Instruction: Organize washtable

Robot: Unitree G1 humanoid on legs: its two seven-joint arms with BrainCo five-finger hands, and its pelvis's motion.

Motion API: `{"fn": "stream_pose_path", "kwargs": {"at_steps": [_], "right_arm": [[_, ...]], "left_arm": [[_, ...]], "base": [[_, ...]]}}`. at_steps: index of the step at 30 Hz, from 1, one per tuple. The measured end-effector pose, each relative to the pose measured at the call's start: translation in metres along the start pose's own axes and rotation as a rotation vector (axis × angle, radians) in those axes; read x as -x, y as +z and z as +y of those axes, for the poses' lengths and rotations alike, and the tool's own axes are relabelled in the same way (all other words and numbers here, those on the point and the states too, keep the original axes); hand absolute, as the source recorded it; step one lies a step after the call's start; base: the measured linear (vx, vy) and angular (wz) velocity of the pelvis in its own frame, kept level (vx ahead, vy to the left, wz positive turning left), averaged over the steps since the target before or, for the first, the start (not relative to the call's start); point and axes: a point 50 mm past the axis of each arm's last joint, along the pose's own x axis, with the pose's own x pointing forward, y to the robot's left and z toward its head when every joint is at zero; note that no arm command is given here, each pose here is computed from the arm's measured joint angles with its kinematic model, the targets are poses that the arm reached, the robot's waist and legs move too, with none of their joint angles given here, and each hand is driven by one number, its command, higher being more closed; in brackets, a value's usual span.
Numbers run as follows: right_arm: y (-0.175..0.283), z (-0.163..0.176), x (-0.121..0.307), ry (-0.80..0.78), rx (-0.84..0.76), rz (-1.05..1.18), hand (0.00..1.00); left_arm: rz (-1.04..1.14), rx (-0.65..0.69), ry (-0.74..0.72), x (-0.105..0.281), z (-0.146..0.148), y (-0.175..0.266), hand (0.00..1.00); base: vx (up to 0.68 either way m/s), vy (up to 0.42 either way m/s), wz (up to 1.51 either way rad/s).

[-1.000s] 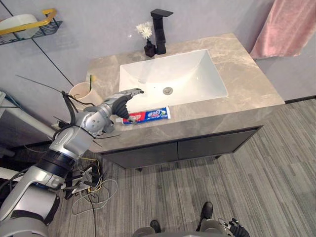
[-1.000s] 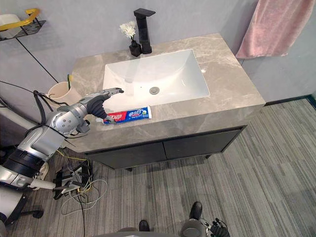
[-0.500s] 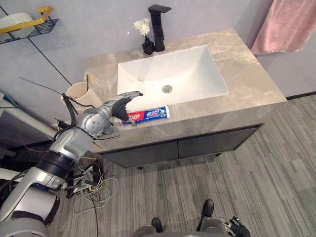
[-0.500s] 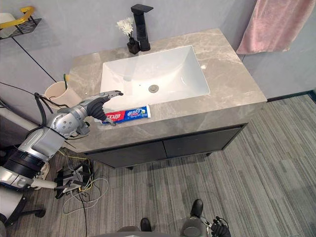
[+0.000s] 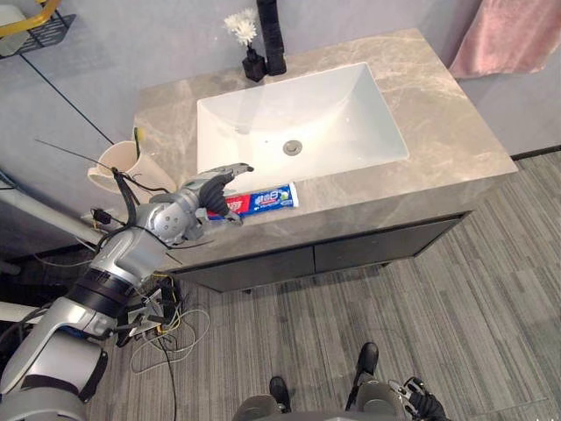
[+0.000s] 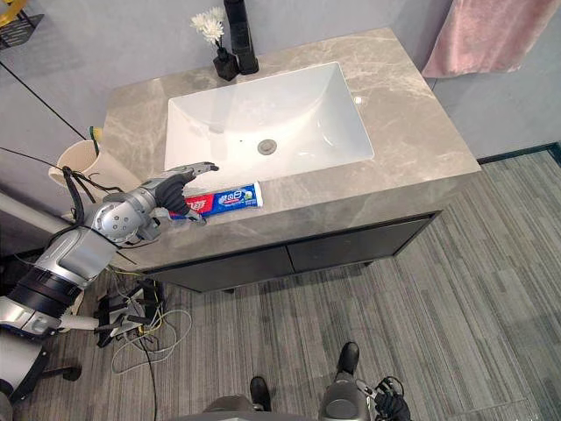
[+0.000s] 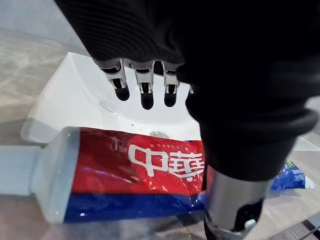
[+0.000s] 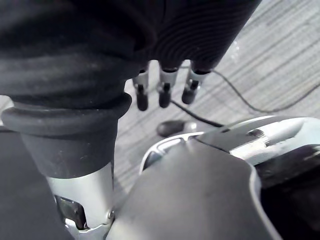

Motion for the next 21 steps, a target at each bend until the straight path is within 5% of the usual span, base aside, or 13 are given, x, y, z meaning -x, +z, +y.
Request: {"fn": "stream_pose_path", "kwargs": {"at_steps": [9,21], "right_arm": [[0.004,-0.001,-0.001,-0.002,0.012,-0.014,0.00],[0.005,-0.001,-0.001,-0.005,0.023,-0.013,0.00]], "left_arm": [[-0.024,0.027,0.093,-0.005,0.013,0.010,1.00],[-0.092,0.057,-0.001,-0.009,-0.001,0.022,1.00]], "base": [[0.00,0.000,0.00],[-0.01,0.001,0.00]]}}
